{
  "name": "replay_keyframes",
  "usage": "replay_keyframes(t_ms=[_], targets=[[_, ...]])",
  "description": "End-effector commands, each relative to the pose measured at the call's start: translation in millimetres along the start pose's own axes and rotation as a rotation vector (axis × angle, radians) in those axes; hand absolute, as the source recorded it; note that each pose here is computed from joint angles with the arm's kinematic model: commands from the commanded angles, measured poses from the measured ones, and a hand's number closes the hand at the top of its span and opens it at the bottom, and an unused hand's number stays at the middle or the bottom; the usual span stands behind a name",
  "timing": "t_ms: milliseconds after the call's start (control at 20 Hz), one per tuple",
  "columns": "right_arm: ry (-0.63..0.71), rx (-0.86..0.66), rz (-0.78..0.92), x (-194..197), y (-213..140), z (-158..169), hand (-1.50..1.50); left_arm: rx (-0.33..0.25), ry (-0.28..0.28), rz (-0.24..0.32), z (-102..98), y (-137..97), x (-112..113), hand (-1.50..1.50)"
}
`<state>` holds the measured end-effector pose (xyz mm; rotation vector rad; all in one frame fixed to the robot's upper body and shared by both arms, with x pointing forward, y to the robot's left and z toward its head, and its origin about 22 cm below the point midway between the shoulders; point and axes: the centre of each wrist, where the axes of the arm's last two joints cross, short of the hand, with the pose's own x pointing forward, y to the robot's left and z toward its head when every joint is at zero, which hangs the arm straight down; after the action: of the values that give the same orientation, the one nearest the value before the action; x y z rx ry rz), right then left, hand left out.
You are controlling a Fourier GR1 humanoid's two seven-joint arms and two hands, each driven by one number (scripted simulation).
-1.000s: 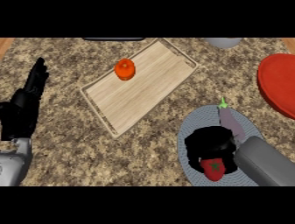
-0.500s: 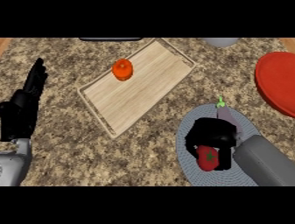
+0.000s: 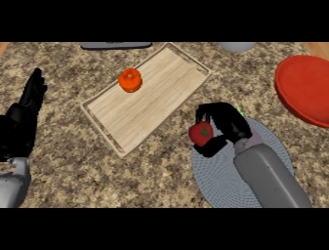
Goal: Pick the tomato from the placemat and place it in the bowl
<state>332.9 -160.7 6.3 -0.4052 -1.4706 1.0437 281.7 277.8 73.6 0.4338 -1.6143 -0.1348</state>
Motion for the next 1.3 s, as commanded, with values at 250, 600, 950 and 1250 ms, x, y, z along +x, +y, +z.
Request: replay_keyframes(t_ms=[250, 600, 950, 1250], targets=[[0.288, -0.57, -0.161, 99.7, -39.2, -14.9, 1.5, 0.002, -0.01, -0.015, 0.9, -7.6, 0.7, 0.0], [0.462, -0.77, -0.105, 92.0, -79.3, 6.3, 1.5, -0.032, -0.02, 0.009, 6.0, -11.1, 1.3, 0.0], [0.49, -0.934, -0.129, 21.6, -131.8, 18.2, 1.5, -0.026, -0.034, 0.01, 4.0, -7.5, -6.2, 0.0], [0.48, -1.067, -0.165, -44.8, -182.0, 50.5, 1.5, -0.033, -0.044, 0.005, -9.7, -5.0, 18.0, 0.0]])
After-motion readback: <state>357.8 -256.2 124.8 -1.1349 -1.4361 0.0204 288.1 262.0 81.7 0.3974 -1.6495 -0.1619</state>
